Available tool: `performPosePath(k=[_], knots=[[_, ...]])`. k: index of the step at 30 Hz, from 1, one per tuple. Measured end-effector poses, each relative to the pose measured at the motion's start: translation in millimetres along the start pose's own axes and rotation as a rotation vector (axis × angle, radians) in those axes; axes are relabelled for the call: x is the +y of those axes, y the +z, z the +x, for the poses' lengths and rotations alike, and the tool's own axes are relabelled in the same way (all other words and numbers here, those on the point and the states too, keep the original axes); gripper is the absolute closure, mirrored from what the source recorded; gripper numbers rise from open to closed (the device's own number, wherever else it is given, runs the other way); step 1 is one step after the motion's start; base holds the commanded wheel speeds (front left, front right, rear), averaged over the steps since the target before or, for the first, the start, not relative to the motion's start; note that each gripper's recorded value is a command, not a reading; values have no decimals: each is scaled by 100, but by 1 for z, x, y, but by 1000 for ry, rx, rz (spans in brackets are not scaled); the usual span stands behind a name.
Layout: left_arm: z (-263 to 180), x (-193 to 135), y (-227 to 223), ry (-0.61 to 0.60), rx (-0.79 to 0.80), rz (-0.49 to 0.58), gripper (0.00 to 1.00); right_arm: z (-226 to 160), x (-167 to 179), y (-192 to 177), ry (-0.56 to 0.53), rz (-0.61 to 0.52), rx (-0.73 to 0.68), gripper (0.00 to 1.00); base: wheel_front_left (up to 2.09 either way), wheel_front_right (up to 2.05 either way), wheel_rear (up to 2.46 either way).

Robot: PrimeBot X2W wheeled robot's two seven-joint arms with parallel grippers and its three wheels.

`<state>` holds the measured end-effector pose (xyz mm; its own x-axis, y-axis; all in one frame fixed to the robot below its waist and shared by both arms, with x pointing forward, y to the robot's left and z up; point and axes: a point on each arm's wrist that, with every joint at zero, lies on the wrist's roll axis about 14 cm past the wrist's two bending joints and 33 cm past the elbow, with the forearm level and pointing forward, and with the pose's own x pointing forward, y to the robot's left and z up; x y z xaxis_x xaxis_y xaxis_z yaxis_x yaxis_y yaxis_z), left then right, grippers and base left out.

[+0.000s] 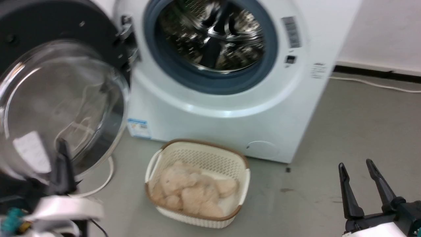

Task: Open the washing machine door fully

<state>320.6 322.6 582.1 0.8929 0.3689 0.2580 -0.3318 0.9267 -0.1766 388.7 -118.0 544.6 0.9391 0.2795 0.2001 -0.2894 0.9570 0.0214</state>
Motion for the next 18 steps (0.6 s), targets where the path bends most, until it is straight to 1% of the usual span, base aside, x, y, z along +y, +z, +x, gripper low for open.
performPosePath(k=[1,2,3,4,5,6,7,8,9,10,11,12,14,18], knots=[[0,0,0,0,0,0,100,0,0,0,0,0,0,0,0,0,0],[-6,-21,-11,-49,28,-23,100,-7,-7,12,-28,-31,-28,0,0,0,0],[-6,-21,-11,-49,28,-23,100,-7,-7,12,-28,-31,-28,0,0,0,0],[-12,-41,-21,-105,55,-23,100,-15,-18,23,-69,-52,-54,0,0,0,0],[-12,-41,-21,-105,55,-23,100,-15,-18,23,-69,-52,-54,0,0,0,0],[-14,-52,-25,-131,64,-29,100,-19,-22,27,-85,-59,-66,0,0,0,0],[-18,-72,-31,-181,76,-35,100,-26,-29,35,-114,-71,-86,0,0,0,0],[-18,-72,-31,-181,76,-35,100,-26,-29,35,-114,-71,-86,0,0,0,0],[-22,-86,-36,-212,90,-42,100,-33,-33,40,-136,-80,-94,0,0,0,0],[-22,-86,-36,-212,90,-42,78,-33,-33,40,-136,-80,-94,0,0,0,0],[-26,-98,-42,-241,105,-43,12,-41,-37,42,-157,-82,-97,0,0,0,0],[-26,-98,-42,-241,105,-43,0,-41,-37,42,-157,-82,-97,0,0,0,0],[-33,-108,-52,-272,132,-30,0,-50,-41,41,-180,-81,-91,0,0,0,0],[-40,-116,-56,-291,144,-20,0,-56,-42,38,-192,-86,-78,0,0,0,0]])
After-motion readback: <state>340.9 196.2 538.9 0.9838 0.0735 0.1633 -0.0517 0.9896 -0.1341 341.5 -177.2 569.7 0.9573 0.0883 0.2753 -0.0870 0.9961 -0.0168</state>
